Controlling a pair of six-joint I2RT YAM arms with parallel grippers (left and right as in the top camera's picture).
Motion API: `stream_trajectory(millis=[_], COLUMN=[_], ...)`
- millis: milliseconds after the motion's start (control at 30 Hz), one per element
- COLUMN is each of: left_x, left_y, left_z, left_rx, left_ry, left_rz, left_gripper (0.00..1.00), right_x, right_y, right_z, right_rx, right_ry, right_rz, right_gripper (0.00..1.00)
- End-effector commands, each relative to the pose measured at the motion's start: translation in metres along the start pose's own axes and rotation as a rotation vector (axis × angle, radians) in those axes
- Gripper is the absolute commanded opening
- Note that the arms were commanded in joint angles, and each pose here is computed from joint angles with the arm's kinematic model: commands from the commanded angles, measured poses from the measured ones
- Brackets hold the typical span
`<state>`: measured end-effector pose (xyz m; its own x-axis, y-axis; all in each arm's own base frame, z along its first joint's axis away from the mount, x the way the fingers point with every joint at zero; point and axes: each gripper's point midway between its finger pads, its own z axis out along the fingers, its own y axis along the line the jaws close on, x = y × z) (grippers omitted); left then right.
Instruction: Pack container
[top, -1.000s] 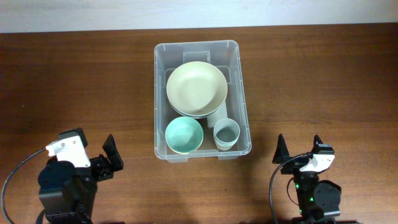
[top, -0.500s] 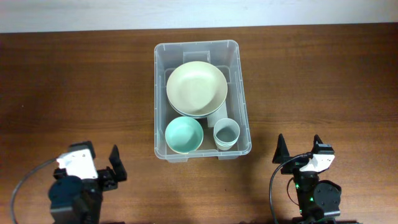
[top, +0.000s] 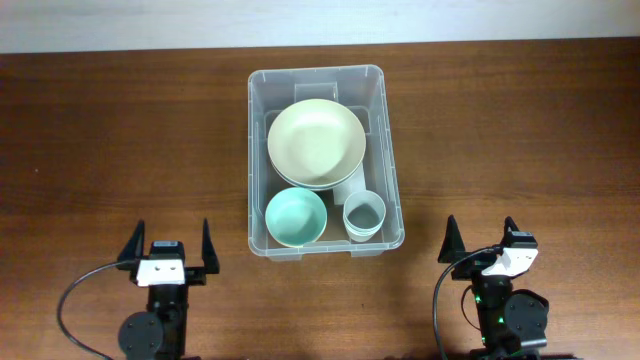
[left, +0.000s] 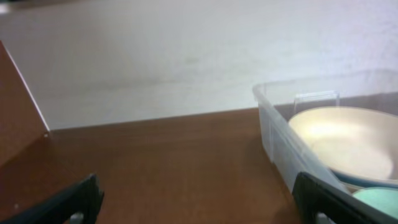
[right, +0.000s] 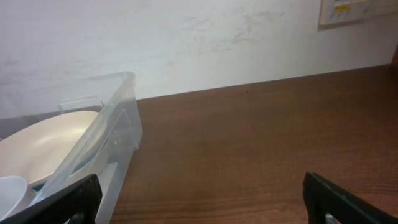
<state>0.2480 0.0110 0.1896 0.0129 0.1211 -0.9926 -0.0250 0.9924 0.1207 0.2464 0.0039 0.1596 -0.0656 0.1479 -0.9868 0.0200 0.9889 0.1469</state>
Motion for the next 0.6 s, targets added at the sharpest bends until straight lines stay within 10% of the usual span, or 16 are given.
stream_trajectory(millis=[0, 567], left_x=[0.019, 0.008], left_y=[-0.004, 0.009], left_z=[0.0, -0.002], left_rx=[0.013, -0.067], left_ry=[0.037, -0.006], left_rz=[0.028, -0.041], left_gripper=[1.0, 1.0], right_x=[0.003, 0.003], right_y=[-0.001, -0.001], right_z=[0.0, 0.0], right_rx=[0.002, 0.002], right_ry=[0.009, 0.008], right_rz=[-0.008, -0.008], right_gripper=[0.99, 0.99])
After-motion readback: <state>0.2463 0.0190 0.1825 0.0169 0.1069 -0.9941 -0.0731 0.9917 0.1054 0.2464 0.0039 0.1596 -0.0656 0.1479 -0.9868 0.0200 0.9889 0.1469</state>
